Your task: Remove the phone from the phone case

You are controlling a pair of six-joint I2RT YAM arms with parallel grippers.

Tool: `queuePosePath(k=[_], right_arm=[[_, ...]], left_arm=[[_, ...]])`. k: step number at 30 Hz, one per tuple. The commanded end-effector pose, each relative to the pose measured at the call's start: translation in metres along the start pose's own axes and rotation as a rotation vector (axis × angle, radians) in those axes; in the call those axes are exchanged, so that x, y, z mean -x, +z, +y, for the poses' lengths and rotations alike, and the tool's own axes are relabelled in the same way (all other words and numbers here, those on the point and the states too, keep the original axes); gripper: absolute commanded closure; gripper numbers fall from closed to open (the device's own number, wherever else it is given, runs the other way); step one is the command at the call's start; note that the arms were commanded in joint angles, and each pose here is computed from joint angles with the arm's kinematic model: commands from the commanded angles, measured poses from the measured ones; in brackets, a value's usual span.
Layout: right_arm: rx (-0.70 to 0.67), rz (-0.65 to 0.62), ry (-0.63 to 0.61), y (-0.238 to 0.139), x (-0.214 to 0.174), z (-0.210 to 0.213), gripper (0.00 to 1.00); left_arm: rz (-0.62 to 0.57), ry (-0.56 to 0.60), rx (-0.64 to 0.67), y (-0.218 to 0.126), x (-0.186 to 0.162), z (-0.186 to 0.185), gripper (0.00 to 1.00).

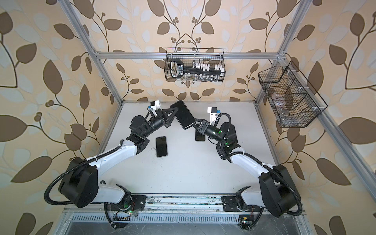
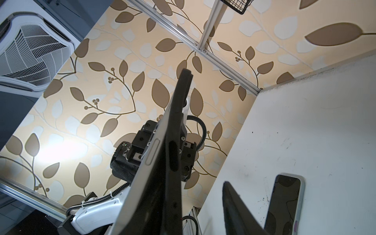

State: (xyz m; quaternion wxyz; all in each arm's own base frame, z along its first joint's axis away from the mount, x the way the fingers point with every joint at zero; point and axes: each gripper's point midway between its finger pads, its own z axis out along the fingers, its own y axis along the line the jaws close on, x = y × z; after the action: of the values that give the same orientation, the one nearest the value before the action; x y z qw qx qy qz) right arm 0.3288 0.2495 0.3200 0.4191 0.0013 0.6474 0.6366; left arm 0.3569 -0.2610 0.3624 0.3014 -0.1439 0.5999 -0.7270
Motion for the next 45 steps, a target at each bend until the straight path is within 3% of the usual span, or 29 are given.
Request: queuePosePath(k=[1,17,22,45], right_arm=[[0.088,-0.029,-0.018,-0.008,0.006,0.032,0.55],[0.119,-0.095,0.122,-0.017,0.014,0.032,0.77],[0.119,-0.127,0.144,-0.022,0.018,0.032,0.91],[0.079,-0.203,0.202,-0.027,0.028,0.007,0.96]], left_arm=[[-0.008,0.087,-0.072,0.008,0.003,-0.024,1.00],[-0.042,0.116,0.029,0.010,0.011,0.005,1.00],[-0.025,0.079,0.060,0.014,0.009,0.024,0.88],[-0.020,0.087,0.090,0.000,0.003,0.006,0.24]])
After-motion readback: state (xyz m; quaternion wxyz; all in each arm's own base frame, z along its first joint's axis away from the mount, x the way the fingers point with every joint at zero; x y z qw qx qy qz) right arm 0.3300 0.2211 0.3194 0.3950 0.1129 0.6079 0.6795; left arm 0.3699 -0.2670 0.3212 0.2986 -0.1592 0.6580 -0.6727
